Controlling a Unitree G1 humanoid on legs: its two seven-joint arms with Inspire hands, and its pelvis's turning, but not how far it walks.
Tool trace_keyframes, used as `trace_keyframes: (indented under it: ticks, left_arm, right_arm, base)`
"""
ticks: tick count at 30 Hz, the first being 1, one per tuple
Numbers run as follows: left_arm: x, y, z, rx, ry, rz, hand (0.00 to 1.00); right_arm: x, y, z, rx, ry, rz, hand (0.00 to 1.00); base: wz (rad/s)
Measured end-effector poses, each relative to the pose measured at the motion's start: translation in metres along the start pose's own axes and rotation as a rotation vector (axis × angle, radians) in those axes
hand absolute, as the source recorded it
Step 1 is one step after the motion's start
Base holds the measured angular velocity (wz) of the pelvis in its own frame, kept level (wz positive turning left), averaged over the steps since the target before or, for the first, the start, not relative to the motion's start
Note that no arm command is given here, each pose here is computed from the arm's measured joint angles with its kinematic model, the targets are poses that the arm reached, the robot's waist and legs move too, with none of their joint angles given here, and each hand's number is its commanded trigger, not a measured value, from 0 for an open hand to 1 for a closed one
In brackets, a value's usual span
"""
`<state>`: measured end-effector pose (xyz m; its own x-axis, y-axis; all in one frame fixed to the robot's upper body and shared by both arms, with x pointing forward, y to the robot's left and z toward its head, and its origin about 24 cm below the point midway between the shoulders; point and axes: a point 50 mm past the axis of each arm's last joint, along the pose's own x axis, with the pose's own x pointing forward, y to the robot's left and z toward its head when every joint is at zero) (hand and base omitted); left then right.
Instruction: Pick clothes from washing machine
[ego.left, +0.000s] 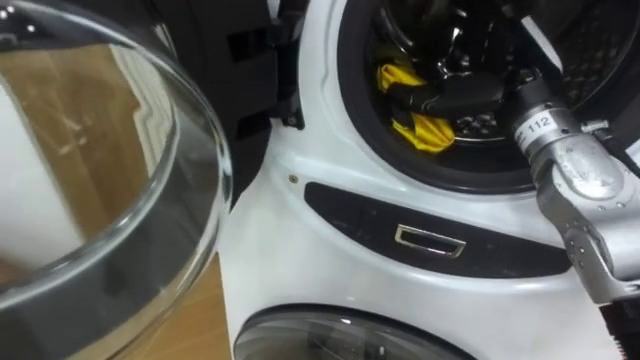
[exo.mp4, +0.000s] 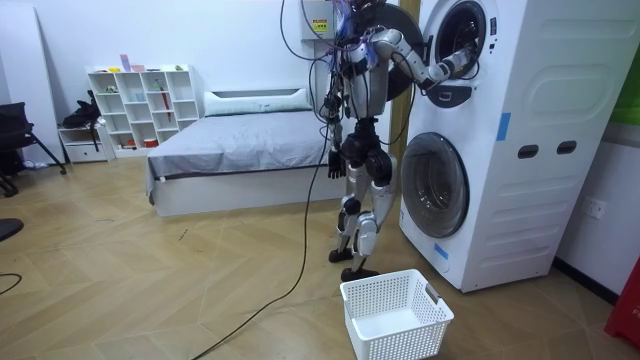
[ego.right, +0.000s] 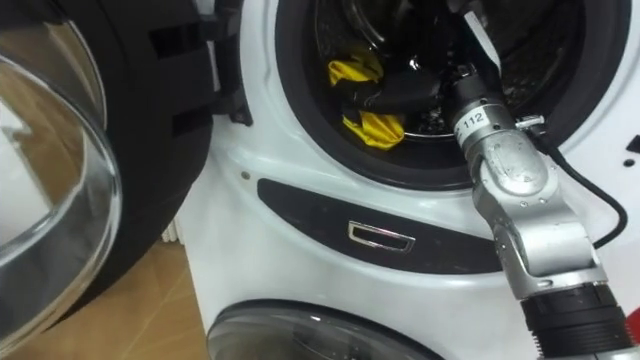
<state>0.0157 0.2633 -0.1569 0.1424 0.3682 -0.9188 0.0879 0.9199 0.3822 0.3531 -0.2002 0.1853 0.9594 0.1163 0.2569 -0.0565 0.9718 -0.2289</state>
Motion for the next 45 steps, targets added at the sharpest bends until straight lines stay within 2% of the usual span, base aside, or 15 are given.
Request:
trace_keyframes:
  ticks: [10,20,21,22,30,42,45]
  left_arm:
    - [0.001,0.009,-0.002,-0.073,0.037,0.029,0.0]
    - [0.003,0.012,0.003,-0.091,0.057,0.01,0.0]
    - [0.003,0.013,0.004,-0.1,0.058,0.004,0.0]
    - [0.003,0.013,0.005,-0.11,0.064,-0.007,0.0]
    - [0.004,0.017,0.003,-0.098,0.084,-0.043,0.0]
    - [0.005,0.013,0.013,-0.045,0.049,-0.046,0.0]
    - [0.005,0.014,0.013,-0.05,0.037,-0.033,0.0]
  right_arm:
    - [-0.004,-0.009,-0.023,-0.065,0.174,0.176,0.0]
    - [-0.006,-0.012,-0.029,-0.084,0.238,0.34,0.0]
    - [-0.006,-0.012,-0.029,-0.084,0.241,0.348,0.38]
    - [-0.005,-0.012,-0.029,-0.083,0.248,0.364,1.0]
    - [-0.006,-0.014,-0.029,-0.069,0.254,0.406,1.0]
    - [-0.005,-0.023,-0.032,-0.123,0.268,0.245,1.0]
    - [-0.004,-0.023,-0.028,-0.197,0.256,0.234,1.0]
  base:
    - [0.04]
    - [0.0]
    - [-0.09]
    - [-0.08]
    - [-0.03]
    - [-0.06]
    - [-0.1]
